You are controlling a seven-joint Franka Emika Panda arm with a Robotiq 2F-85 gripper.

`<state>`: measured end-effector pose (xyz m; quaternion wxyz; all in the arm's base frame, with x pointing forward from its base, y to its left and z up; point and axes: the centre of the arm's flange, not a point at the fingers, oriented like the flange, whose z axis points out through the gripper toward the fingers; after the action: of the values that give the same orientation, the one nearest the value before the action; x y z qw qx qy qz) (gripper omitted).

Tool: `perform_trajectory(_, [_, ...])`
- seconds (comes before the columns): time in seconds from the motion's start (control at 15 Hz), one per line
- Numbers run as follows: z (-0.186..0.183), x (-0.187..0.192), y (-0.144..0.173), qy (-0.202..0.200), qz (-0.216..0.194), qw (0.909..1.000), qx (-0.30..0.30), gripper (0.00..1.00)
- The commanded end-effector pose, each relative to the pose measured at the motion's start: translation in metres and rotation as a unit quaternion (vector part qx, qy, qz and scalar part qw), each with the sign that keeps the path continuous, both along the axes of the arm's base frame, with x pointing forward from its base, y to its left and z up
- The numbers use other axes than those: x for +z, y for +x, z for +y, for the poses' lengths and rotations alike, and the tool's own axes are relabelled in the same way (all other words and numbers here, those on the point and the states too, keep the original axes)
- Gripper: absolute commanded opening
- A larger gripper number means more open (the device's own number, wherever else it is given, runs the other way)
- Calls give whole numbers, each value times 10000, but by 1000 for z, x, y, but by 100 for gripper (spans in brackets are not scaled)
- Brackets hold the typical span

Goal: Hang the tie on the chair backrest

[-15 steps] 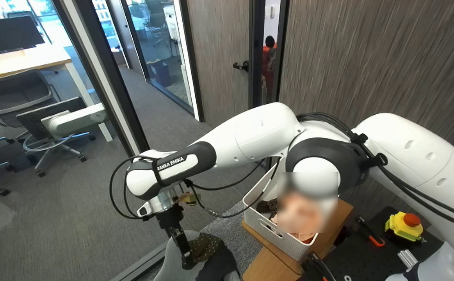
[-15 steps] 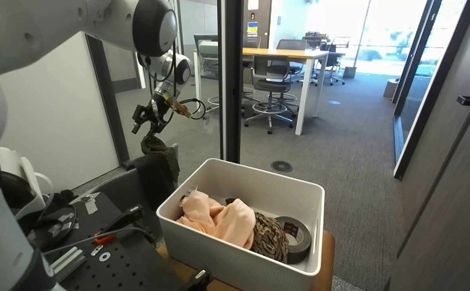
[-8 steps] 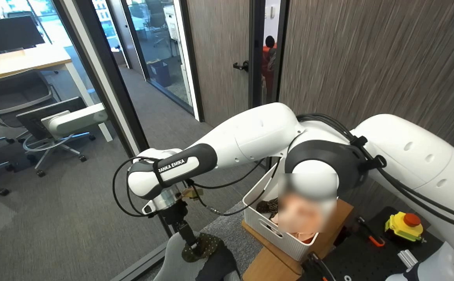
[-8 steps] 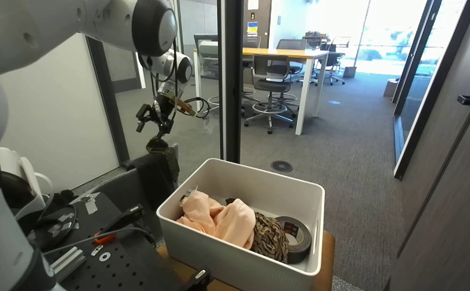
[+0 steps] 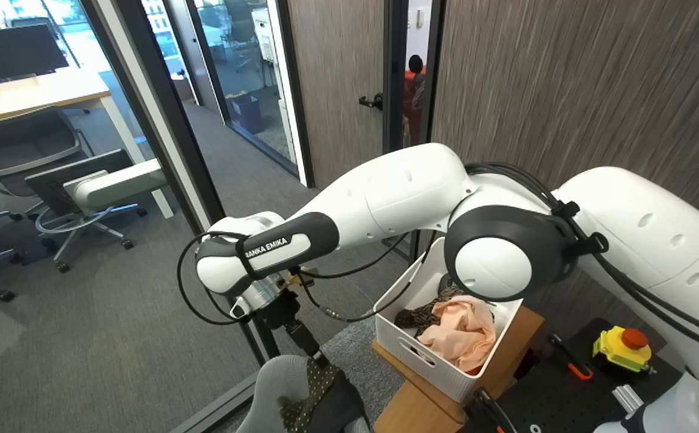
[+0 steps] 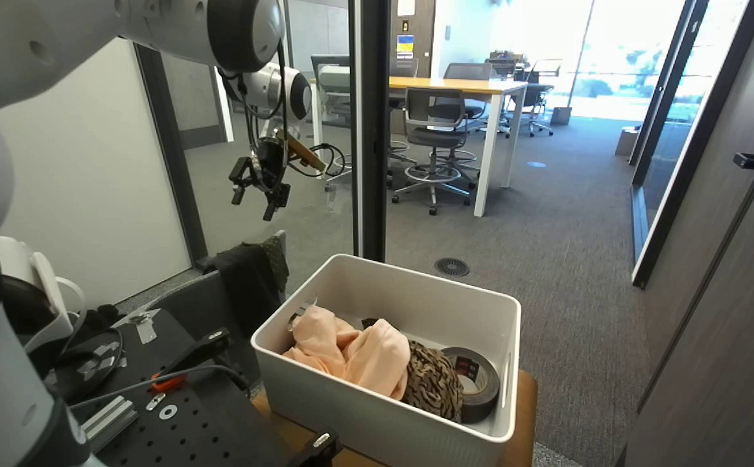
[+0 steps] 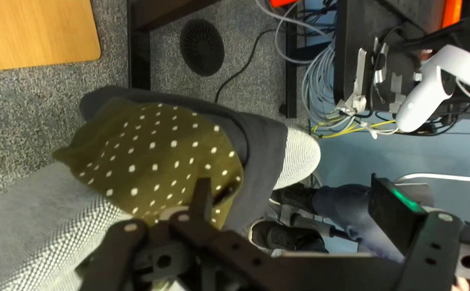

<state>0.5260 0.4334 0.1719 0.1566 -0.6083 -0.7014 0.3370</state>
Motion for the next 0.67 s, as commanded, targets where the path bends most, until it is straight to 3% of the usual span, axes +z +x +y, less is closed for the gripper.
perform_trajectory(0.0, [-38,43,-10,-644,-202,9977,70,100])
perform_trajectory(0.33, [-92,113,-14,-968,-1162,9849,-838,100])
perform_trajectory(0.6, [-126,165,-25,-949,-1830,9642,-1668,100])
